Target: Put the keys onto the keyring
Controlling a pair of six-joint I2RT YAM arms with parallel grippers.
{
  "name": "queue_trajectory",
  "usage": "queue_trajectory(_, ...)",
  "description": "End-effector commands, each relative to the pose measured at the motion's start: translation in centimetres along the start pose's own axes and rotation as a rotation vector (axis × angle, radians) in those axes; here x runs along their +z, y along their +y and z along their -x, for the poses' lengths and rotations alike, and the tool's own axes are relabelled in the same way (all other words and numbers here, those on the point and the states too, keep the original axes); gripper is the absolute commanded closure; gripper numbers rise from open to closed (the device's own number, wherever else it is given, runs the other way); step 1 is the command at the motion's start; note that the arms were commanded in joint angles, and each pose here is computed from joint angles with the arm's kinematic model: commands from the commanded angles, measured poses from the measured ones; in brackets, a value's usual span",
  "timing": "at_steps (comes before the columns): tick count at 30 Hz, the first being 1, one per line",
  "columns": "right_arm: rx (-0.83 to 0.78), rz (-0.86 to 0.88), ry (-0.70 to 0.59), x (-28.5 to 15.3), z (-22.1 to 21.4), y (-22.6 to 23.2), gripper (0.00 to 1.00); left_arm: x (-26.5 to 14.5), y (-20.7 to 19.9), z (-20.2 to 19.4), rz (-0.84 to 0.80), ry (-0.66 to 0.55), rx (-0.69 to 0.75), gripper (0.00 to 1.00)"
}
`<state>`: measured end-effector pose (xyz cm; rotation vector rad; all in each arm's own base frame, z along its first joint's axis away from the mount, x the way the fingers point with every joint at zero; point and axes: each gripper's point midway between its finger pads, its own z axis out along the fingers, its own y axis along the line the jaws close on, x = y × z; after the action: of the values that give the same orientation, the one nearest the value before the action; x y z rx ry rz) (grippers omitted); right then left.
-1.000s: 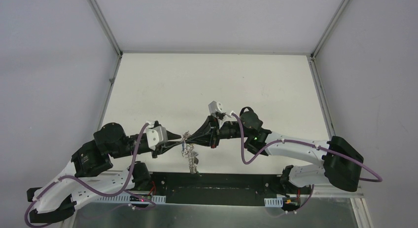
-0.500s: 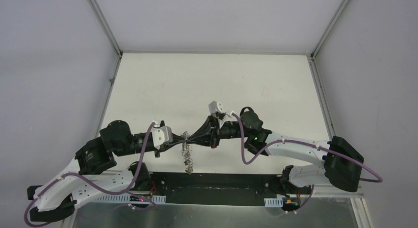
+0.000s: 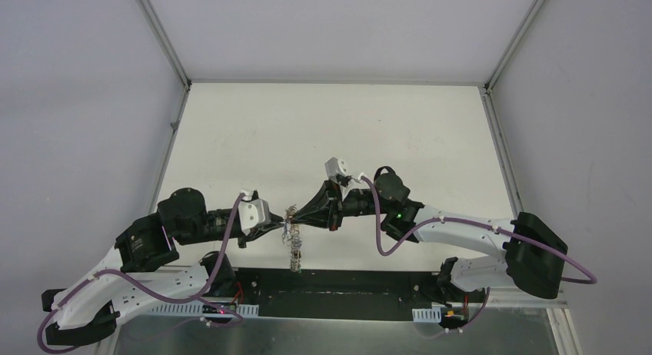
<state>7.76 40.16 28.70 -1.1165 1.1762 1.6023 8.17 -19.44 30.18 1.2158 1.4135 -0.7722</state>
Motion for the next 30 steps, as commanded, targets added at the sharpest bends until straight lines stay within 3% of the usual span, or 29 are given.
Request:
queue_trajectory(1, -0.084, 0.028, -0.099, -0.1, 3.5, 1.2, 1.0, -0.4, 0.3, 1.2, 0.013, -0.023, 0.015, 0.9)
queue_trajectory(5, -0.082, 0.025, -0.099, -0.1, 3.4, 1.1, 1.0, -0.4, 0.4, 1.4, 0.015, -0.022, 0.017, 1.0)
queue_trajectory(17, -0.082, 0.024, -0.1, -0.1, 3.4, 1.1, 1.0, -0.5, 0.3, 1.3, 0.017, -0.022, 0.003, 1.0)
queue_trajectory(21, -0.08, 0.022, -0.099, 0.0, 3.4, 1.0, 1.0, -0.5, 0.6, 1.6, 0.031, -0.023, -0.004, 0.73)
queue_trajectory(23, -0.078, 0.021, -0.098, 0.0, 3.3, 1.0, 1.0, -0.3, 0.7, 1.5, 0.034, -0.015, -0.01, 0.71)
queue_trajectory(30, -0.076, 0.019, -0.097, -0.1, 3.3, 1.0, 1.0, 0.4, 0.6, 1.5, 0.014, -0.003, -0.01, 0.84)
